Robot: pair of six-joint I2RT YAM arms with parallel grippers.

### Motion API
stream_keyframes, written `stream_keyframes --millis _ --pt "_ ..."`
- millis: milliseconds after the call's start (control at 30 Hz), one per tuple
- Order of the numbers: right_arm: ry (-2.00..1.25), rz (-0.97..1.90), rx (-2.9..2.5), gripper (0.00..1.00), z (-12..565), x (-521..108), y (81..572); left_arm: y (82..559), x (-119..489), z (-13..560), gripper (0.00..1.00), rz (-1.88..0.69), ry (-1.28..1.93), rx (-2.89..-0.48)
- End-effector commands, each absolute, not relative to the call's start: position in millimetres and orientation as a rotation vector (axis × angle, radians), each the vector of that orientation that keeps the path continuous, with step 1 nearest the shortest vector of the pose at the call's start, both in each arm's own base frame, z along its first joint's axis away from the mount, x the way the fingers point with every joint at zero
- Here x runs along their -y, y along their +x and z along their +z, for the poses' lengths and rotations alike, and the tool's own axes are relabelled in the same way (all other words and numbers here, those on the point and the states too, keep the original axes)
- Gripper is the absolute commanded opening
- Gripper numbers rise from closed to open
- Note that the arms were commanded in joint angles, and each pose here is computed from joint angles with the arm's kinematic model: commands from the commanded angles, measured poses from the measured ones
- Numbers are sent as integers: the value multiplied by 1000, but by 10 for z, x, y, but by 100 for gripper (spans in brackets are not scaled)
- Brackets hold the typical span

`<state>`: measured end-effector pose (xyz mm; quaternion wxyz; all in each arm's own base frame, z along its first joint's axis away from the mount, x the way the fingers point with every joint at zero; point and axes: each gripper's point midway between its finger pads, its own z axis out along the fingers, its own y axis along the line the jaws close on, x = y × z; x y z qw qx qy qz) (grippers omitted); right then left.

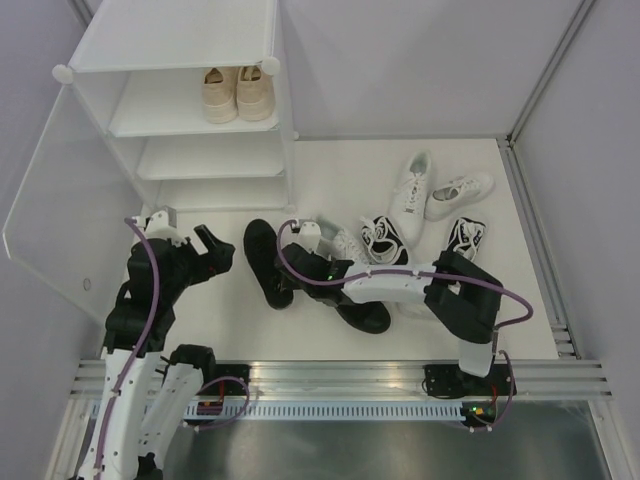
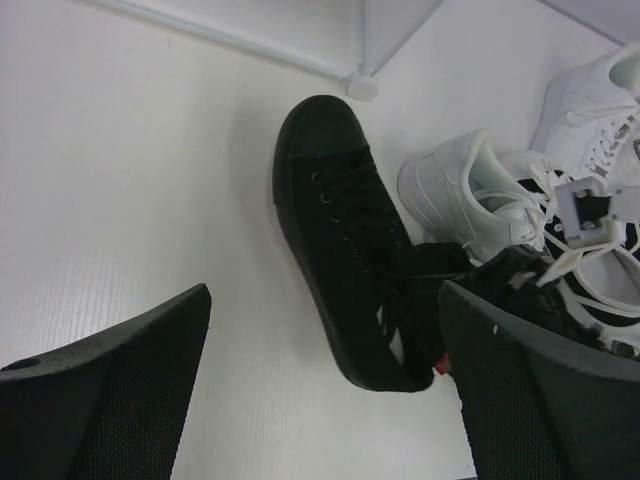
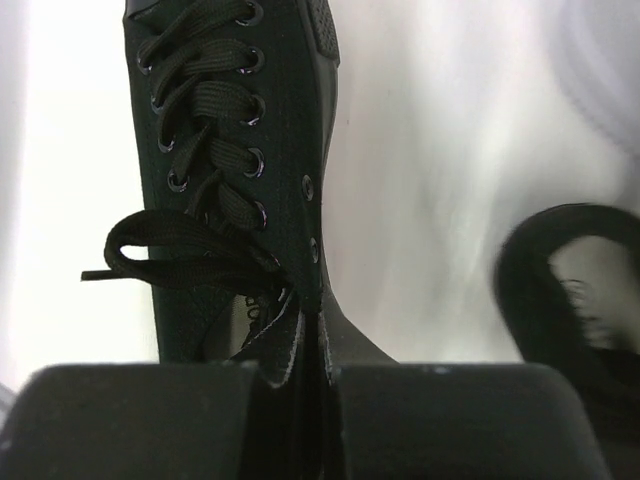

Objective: Place and organize the shoes in the shoe cabinet

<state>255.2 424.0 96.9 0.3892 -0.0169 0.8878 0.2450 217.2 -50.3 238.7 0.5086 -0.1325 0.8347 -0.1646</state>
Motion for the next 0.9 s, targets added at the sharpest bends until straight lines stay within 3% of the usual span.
stream_keyframes --millis 0,100,133,200,233,300,333,433,733,867 --pt "175 830 -2085 1 1381 -4699 2806 2118 549 2257 97 -437 -387 -2064" --pt "181 805 -2119 1 1152 -4763 2789 2108 567 2088 96 -452 -435 -2102" --pt "179 800 -2122 5 1136 -4762 2776 2103 577 2042 96 -458 -443 -2114" --pt "154 784 -2132 17 1117 -4746 2735 2095 621 1923 96 -484 -465 -2149" --pt "141 774 -2132 30 1122 -4730 2724 2090 641 1875 96 -496 -474 -2162" --pt "107 745 -2140 43 1149 -4671 2697 2079 696 1750 95 -527 -485 -2198" --pt "94 732 -2144 56 1153 -4645 2688 2073 720 1714 94 -544 -495 -2210" --pt "55 698 -2154 70 1199 -4519 2645 2050 811 1599 93 -594 -504 -2253" --pt "5 544 -2073 75 1528 -3841 2578 2033 1114 1290 90 -565 -532 -2336" --pt "17 527 -2048 74 1580 -3568 2510 2061 1210 998 80 -429 -572 -2393"
